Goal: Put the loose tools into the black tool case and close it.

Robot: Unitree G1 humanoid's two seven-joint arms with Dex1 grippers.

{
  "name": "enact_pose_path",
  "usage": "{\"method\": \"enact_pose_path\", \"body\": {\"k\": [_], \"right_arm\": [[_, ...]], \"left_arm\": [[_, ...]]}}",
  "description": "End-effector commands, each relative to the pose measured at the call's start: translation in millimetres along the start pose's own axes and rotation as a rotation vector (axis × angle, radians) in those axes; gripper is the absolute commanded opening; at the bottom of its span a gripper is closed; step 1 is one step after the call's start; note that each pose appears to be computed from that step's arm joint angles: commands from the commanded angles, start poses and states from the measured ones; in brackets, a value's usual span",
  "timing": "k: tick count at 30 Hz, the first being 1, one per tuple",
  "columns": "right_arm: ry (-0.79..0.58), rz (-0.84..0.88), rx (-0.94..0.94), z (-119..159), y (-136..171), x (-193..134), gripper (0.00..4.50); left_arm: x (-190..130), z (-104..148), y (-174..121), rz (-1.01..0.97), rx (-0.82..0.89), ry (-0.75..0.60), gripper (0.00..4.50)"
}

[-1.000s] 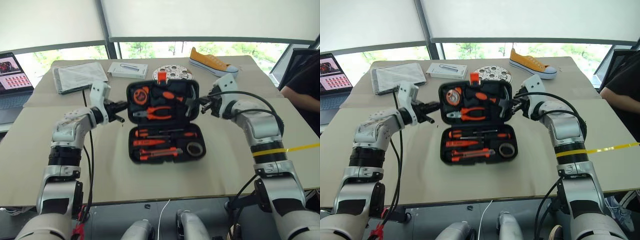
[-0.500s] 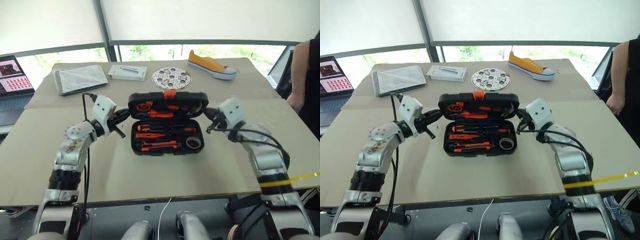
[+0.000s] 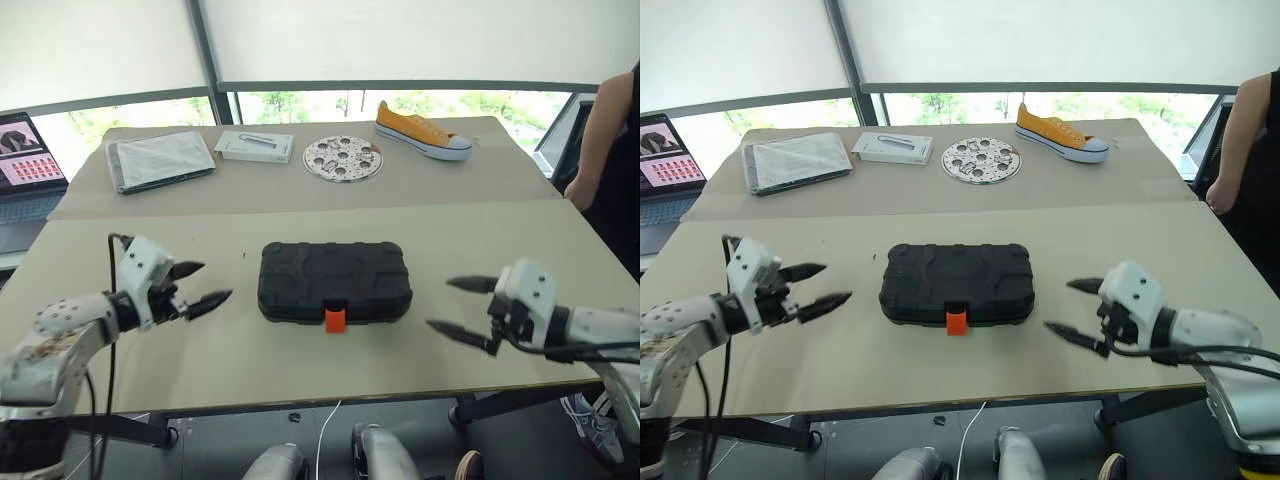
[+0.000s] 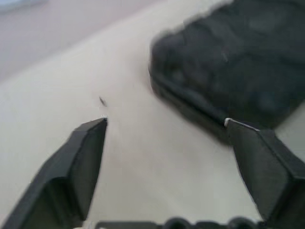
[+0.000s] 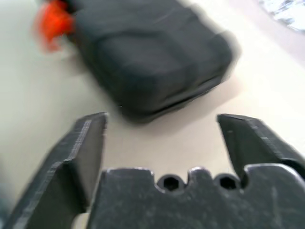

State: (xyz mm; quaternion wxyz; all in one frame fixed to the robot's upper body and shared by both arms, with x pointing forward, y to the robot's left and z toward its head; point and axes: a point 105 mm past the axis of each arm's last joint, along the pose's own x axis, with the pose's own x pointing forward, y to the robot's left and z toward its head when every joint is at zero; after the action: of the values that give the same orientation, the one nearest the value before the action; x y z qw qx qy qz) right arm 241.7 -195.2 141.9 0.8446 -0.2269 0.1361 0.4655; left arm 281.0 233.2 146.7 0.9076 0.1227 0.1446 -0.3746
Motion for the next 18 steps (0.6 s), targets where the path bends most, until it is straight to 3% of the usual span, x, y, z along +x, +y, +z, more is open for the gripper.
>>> {"method": "enact_pose_path", "body": {"k": [1,2,3,5,9,14,15,18], "right_arm": [[0.011,0.152,-0.053,6,27,-1,4.5],[0.009,0.152,-0.054,5,27,2,4.5],[0.003,0.151,-0.055,5,28,5,3.93],[0.004,0.164,-0.071,3,30,14,3.43],[0.002,0.163,-0.132,3,27,36,1.97],[-0.001,0.171,-0.192,5,20,55,0.22],[0.001,0.168,-0.2,5,19,59,0.04],[0.018,0.109,-0.23,6,7,70,0.04]], "left_arm": [[-3,8,23,0.011,0.094,0.029,4.49],[3,11,31,0.029,0.111,0.025,4.49],[9,14,39,0.042,0.137,0.021,4.21],[25,20,49,0.038,0.196,0.025,3.77],[69,39,62,0.028,0.297,-0.003,2.23],[114,53,57,-0.038,0.401,-0.002,0.36],[122,53,56,-0.042,0.426,0.011,0.08],[136,49,53,-0.057,0.534,0.065,0.08]]}}
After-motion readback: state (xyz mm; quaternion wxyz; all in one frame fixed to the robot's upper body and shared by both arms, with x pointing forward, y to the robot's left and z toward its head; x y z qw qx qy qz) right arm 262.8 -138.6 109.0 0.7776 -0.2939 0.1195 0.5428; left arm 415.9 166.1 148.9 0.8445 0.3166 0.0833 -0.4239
